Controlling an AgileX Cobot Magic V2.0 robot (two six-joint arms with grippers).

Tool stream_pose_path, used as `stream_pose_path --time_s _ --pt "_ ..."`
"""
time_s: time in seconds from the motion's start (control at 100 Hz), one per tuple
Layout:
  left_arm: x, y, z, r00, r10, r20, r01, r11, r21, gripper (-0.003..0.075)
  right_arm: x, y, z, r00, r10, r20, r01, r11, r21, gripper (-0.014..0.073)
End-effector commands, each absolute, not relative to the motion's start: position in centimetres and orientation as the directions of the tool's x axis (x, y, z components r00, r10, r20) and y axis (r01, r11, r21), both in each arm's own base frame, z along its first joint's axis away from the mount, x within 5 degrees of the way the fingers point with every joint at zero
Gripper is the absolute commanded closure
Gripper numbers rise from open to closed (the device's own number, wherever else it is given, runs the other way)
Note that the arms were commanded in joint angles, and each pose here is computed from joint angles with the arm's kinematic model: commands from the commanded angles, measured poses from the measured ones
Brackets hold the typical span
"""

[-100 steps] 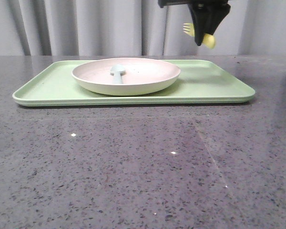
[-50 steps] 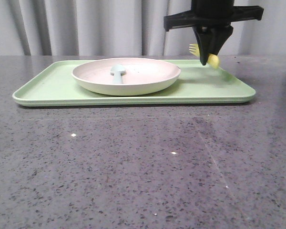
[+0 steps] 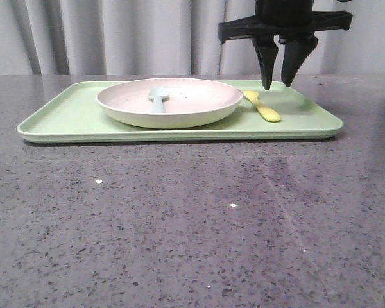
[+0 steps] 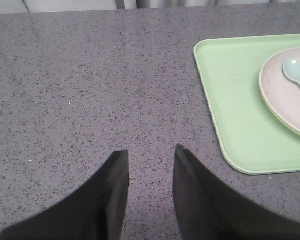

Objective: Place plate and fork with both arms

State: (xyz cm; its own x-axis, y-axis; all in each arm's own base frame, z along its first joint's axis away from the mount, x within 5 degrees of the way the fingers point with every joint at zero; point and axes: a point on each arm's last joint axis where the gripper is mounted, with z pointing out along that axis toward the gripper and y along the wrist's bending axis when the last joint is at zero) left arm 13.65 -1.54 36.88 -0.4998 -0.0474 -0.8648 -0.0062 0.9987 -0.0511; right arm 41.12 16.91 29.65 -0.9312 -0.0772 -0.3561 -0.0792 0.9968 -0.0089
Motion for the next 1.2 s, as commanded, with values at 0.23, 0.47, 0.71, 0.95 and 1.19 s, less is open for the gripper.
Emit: stream_pose_path --time_s 0.23,0.47,0.71,0.95,1.19 --pt "13.8 -1.7 38.6 -0.373 -0.067 -0.925 0.026 0.996 -0.082 0.0503 36.9 14.8 36.2 -0.874 -0.056 -0.483 -0.081 0.996 0.032 0.0337" --pt "13.5 -1.9 37.0 -0.355 -0.064 -0.933 0.047 0.995 -0.086 0.0503 32.2 12.9 36.9 -0.826 -0.054 -0.561 -0.108 0.992 0.063 0.0337" --pt "12.8 -1.9 36.4 -0.312 -0.08 -0.947 0.07 0.992 -0.107 0.0503 26.9 10.7 37.7 -0.742 -0.036 -0.67 -0.141 0.985 0.103 0.0337" --pt "11.7 -1.7 35.9 -0.286 -0.085 -0.955 0.076 0.991 -0.111 0.0507 21.7 8.4 37.5 -0.624 -0.017 -0.782 -0.182 0.975 0.124 0.0337" --pt "10.6 -1.5 35.3 -0.229 -0.092 -0.969 0.096 0.989 -0.117 0.0611 17.1 6.5 36.0 -0.531 -0.01 -0.847 -0.212 0.97 0.122 0.0435"
